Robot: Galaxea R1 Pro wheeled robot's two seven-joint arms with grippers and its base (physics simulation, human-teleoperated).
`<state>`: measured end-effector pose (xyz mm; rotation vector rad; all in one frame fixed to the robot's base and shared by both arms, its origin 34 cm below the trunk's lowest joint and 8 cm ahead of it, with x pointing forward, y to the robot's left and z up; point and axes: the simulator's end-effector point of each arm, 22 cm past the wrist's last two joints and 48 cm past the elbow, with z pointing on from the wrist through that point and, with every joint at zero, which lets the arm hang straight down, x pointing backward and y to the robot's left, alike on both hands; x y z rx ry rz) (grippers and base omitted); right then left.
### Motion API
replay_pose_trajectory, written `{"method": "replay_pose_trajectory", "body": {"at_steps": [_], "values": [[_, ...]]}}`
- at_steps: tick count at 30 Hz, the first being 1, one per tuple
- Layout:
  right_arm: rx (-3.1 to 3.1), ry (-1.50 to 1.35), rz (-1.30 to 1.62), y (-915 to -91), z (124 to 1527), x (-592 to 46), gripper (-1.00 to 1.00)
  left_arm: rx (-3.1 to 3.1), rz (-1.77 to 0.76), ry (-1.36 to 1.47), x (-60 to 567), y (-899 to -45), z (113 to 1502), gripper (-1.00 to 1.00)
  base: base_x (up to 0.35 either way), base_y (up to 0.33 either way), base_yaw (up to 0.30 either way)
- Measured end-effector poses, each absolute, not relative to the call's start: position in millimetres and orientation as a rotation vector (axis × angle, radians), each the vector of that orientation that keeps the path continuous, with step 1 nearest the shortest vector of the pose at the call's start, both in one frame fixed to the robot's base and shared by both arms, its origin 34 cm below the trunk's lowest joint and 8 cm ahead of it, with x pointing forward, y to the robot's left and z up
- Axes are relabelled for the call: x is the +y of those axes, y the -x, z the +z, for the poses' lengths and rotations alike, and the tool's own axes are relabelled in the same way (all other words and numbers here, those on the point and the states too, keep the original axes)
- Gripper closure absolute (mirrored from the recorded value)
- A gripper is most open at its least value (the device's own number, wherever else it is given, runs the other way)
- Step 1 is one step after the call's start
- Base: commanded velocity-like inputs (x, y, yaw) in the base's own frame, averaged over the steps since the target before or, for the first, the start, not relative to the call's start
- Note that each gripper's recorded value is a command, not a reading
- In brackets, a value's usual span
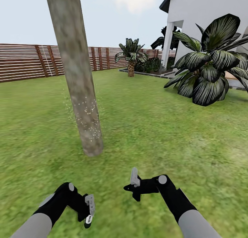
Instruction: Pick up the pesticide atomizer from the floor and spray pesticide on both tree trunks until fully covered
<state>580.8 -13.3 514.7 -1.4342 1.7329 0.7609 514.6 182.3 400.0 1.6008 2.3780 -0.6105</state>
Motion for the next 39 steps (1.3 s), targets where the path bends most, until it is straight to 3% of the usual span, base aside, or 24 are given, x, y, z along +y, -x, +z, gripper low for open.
{"method": "replay_pose_trajectory", "body": {"at_steps": [25, 39], "values": [[1.699, 1.432, 0.771, -586.1, 527.6, 2.2, 1.00, 2.168, -0.861, -1.548, 77.9, -544.6, 460.5, 1.00, 0.000, 0.000, 0.000], [1.714, 1.414, 0.787, -591.4, 536.6, 14.3, 1.00, 2.128, -0.869, -1.512, 62.9, -559.4, 474.9, 1.00, 0.000, 0.000, 0.000]]}}
